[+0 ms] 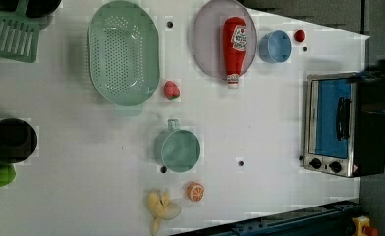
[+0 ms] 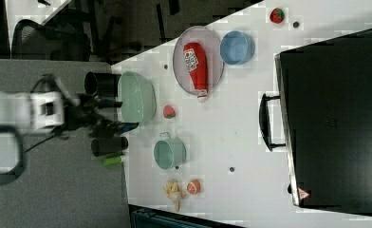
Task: Pick ketchup from plate and place it on table.
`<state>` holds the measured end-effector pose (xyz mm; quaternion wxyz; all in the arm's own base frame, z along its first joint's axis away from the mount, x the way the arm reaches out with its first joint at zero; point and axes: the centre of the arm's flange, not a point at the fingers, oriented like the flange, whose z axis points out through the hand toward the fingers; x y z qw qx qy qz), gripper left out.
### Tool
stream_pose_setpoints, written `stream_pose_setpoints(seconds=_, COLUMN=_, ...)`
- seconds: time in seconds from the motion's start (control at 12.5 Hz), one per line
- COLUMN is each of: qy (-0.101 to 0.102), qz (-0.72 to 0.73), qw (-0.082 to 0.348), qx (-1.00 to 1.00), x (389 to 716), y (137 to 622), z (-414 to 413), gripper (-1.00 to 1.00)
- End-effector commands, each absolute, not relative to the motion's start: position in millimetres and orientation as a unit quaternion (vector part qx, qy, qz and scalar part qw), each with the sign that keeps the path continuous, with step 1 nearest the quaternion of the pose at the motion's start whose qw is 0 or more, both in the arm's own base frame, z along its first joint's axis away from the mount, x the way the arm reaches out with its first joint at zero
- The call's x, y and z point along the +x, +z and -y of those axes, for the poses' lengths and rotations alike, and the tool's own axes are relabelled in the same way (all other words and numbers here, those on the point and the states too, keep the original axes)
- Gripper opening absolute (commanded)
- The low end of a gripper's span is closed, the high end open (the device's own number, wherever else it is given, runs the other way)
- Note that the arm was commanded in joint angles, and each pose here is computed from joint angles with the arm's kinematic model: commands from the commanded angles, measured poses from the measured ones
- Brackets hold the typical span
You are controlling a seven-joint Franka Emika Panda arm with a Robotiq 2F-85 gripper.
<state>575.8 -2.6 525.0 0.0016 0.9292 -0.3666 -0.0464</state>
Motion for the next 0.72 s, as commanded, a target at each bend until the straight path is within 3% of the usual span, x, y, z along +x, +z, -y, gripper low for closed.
stream_pose_setpoints(seconds=0.08, qy=-0.057, qz=0.343, qw=0.002, qx=0.938, x=601.1, y=469.4, z=-11.5, gripper=1.0)
stream_pose_setpoints(seconds=0.4, qy=-0.058, qz=0.247, qw=-0.01, qx=0.967, x=634.6, y=385.3, z=-24.4, gripper=1.0)
stream_pose_setpoints(seconds=0.56, qy=-0.047, qz=0.174, qw=-0.018, qx=0.983, x=648.6, y=342.8, z=-31.0, gripper=1.0)
stream_pose_setpoints(seconds=0.72, qy=-0.021, qz=0.105, qw=-0.027, qx=0.994, x=661.5, y=305.7, z=-38.5, gripper=1.0)
